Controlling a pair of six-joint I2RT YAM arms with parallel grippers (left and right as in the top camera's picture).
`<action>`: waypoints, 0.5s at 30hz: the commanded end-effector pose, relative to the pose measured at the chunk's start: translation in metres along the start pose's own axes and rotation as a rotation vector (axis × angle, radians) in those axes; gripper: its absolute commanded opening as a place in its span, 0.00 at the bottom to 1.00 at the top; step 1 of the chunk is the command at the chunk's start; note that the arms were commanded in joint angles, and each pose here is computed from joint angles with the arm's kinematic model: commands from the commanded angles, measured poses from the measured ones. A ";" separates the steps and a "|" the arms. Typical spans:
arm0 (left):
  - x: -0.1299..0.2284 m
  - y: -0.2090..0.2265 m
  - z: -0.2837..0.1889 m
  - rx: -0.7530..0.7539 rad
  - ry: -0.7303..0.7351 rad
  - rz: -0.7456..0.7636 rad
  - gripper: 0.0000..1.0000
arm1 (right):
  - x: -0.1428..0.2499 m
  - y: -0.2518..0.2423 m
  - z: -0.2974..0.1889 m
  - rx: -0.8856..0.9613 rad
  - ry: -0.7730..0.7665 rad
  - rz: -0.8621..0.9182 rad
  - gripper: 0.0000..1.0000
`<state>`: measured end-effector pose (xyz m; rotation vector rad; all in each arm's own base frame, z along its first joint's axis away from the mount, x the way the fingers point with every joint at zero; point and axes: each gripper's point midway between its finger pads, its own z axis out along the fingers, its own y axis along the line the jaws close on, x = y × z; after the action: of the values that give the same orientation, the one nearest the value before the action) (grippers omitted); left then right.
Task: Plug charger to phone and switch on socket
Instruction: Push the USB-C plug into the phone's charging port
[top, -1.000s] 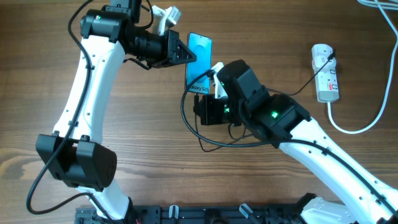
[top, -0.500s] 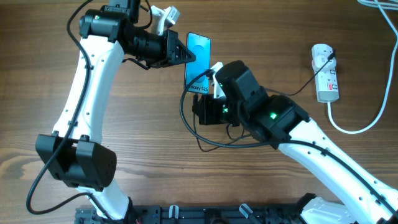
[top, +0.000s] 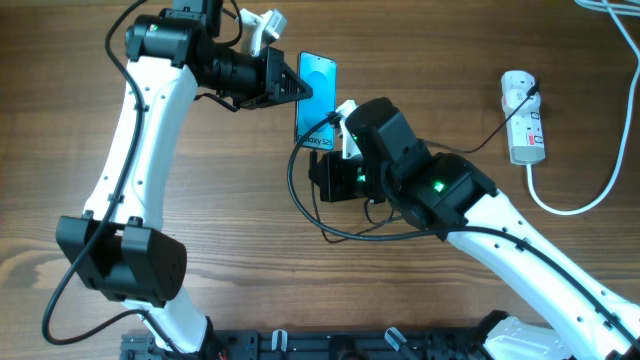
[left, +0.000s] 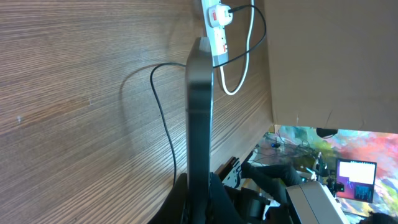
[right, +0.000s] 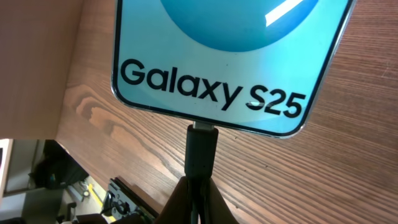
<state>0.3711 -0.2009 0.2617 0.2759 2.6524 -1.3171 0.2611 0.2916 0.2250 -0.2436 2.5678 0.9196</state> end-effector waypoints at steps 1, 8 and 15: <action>0.009 -0.011 0.002 0.046 0.033 -0.015 0.04 | -0.043 0.001 -0.023 0.011 -0.157 0.020 0.04; 0.010 -0.011 0.002 0.045 0.038 -0.022 0.04 | -0.053 0.006 -0.025 -0.017 -0.192 0.015 0.05; 0.017 -0.011 0.002 0.042 0.059 -0.049 0.04 | -0.060 -0.001 -0.027 0.029 -0.234 -0.018 0.05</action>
<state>0.3721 -0.1965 0.2620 0.2572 2.6561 -1.3143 0.2659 0.2934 0.2307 -0.2205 2.5480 0.9648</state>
